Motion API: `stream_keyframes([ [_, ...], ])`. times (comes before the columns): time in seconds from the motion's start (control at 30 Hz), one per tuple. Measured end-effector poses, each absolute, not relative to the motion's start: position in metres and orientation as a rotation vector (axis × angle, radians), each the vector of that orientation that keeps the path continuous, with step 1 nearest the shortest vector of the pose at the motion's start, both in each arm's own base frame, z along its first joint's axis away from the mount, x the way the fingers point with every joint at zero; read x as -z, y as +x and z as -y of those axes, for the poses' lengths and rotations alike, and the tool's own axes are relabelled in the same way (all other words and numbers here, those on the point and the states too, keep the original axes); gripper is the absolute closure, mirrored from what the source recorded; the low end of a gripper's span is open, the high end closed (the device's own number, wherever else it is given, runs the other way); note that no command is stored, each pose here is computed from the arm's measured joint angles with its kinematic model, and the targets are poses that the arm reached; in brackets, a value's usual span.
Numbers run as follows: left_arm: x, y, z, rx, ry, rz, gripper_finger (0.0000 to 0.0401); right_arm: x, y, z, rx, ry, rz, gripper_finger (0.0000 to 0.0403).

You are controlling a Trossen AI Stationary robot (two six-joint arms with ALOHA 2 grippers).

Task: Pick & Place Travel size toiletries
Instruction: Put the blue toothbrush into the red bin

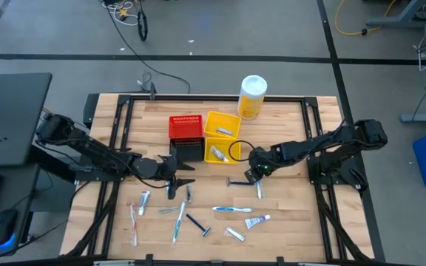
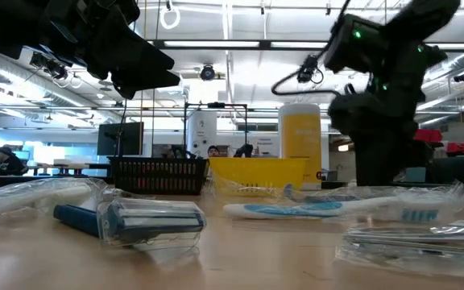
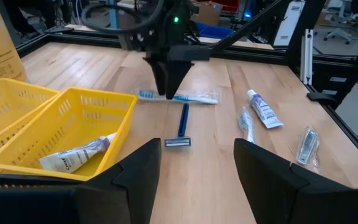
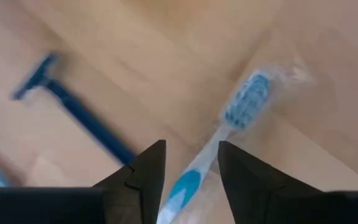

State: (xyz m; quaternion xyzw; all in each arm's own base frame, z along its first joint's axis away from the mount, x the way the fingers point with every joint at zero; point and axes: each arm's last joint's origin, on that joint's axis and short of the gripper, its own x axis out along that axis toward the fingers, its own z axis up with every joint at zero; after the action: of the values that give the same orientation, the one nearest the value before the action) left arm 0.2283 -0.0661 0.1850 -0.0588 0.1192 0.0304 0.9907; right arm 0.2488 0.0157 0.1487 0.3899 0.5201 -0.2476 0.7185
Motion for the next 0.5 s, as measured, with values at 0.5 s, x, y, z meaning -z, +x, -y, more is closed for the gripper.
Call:
stream_keyframes([
  [0.5,-0.185,0.228,0.066,-0.061,-0.118,-0.239,0.0189,-0.138,0.253,-0.018,0.632,0.877,-1.165,0.0223],
])
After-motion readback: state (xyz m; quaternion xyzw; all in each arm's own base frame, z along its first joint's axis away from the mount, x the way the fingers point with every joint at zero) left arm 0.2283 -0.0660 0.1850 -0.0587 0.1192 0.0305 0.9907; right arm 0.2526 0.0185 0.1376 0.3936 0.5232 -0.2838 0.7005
